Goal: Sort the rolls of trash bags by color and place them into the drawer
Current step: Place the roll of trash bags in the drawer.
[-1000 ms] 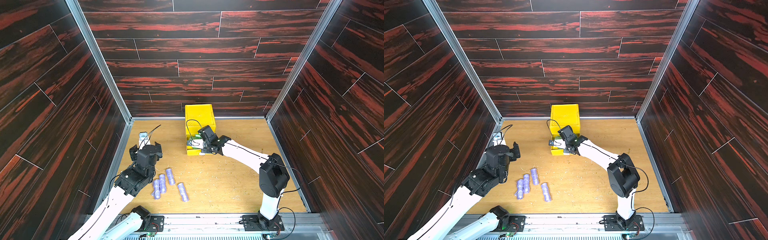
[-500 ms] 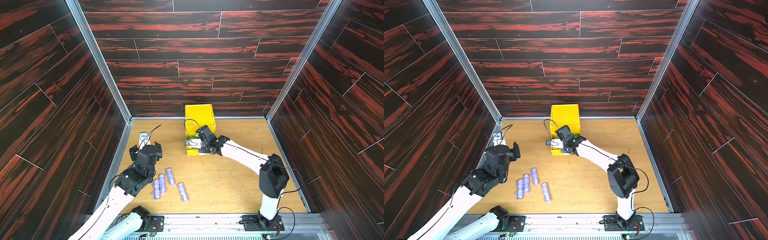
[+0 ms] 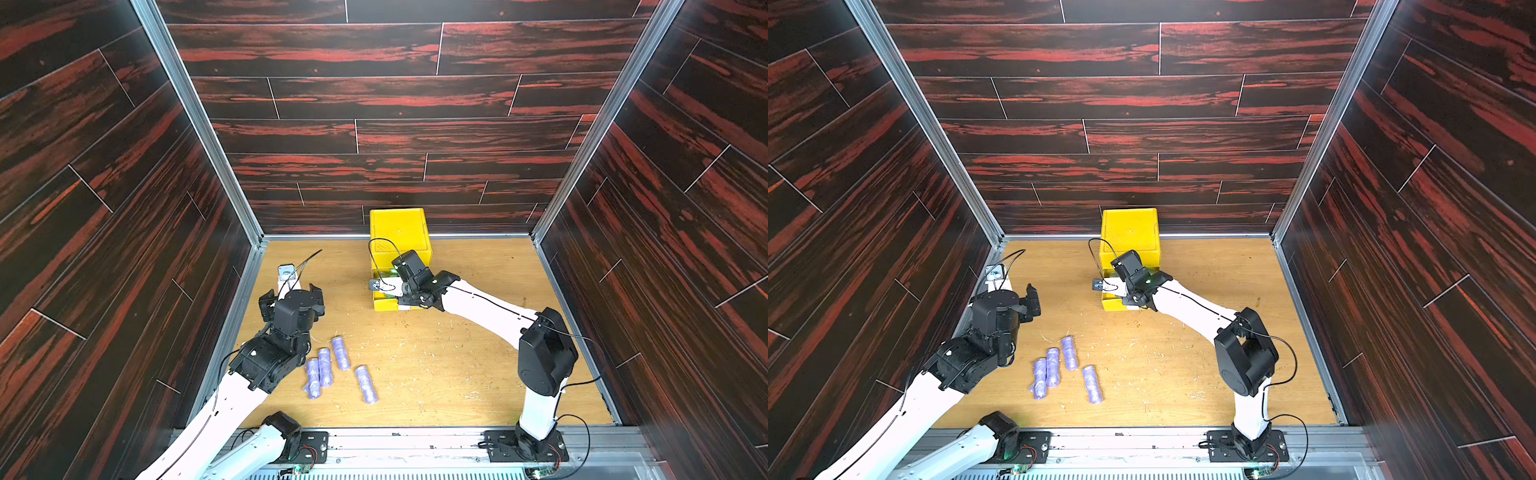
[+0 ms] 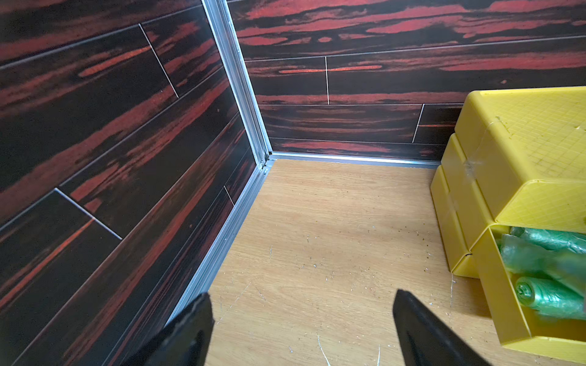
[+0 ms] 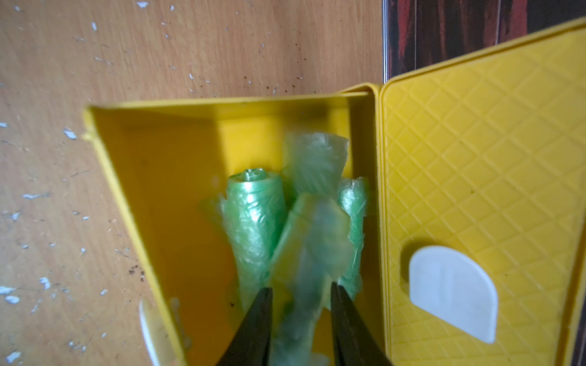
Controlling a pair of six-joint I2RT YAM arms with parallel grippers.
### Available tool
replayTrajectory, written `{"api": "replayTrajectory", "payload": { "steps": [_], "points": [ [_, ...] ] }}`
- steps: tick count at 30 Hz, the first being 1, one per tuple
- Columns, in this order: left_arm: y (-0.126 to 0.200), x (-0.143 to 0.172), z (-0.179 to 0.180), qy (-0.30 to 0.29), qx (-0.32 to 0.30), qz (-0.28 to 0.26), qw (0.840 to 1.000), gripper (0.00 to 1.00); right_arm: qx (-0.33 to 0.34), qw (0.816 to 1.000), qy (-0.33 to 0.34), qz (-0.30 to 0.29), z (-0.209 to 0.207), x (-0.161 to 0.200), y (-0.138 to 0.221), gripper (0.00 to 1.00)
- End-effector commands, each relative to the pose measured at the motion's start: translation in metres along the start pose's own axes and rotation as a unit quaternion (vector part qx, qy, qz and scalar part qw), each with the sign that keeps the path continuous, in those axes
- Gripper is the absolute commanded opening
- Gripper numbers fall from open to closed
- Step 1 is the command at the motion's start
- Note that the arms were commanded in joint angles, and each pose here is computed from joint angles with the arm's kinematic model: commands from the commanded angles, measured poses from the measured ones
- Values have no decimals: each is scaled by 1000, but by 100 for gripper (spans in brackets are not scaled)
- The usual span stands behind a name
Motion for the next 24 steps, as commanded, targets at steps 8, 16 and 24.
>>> {"api": "replayTrajectory", "payload": {
  "steps": [8, 16, 24],
  "points": [
    [1, 4, 2, 0, -5, 4, 1000, 92, 12, 1000, 4, -1, -4, -5, -6, 34],
    [1, 4, 3, 0, -5, 4, 1000, 92, -28, 1000, 3, 7, 6, -5, -18, 32],
    [1, 5, 3, -1, -6, 4, 1000, 92, -40, 999, 5, 18, 9, -4, -27, 21]
  ]
}}
Point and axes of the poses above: each gripper's point midway between its finger pads, its own y axis back along the fingers, its own z axis along the line the jaws close on, x = y × z, the point moved 8 cm from there along y, back along the fingers, and after that the axes turned 15 degrees about -y, right-handed, at the moved point
